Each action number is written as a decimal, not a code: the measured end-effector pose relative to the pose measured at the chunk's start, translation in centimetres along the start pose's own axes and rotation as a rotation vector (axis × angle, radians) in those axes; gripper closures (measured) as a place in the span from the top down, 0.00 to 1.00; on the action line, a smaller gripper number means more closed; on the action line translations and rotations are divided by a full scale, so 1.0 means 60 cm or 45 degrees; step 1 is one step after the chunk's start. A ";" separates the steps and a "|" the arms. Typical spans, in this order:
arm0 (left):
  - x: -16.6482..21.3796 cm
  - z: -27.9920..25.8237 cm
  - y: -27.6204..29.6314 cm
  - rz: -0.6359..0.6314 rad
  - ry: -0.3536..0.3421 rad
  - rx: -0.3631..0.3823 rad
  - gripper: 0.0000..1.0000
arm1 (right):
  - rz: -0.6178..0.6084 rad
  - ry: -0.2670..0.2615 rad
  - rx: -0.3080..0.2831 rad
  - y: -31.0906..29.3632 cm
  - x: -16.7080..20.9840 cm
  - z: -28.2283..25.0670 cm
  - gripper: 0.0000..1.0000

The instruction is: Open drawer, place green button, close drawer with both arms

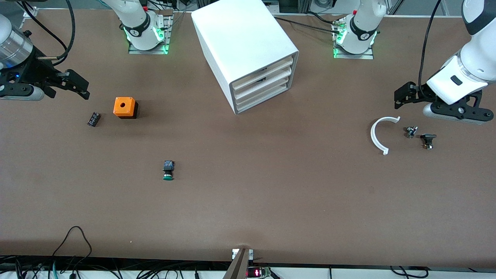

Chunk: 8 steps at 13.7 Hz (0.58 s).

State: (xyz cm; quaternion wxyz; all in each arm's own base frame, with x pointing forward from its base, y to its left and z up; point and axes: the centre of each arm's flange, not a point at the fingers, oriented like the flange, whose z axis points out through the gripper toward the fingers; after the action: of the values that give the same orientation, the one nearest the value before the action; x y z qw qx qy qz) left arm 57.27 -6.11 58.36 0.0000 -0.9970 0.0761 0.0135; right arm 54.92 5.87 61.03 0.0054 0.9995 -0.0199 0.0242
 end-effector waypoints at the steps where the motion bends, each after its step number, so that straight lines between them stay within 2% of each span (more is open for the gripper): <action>1: 0.000 0.000 0.000 0.000 0.000 0.000 1.00 | 0.000 -0.003 -0.001 0.000 -0.001 0.000 1.00; 6: 0.000 0.000 0.000 0.001 -0.003 0.000 1.00 | -0.002 -0.046 -0.001 -0.002 -0.006 0.003 1.00; 8: -0.001 0.000 0.001 0.001 -0.005 0.000 1.00 | -0.010 -0.103 -0.002 -0.009 -0.014 0.008 1.00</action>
State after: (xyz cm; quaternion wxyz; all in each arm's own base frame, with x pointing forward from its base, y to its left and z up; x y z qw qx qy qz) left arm 57.22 -6.16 58.33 0.0001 -0.9969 0.0765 0.0154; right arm 54.12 6.42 60.52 0.0056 0.9997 -0.0163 -0.0165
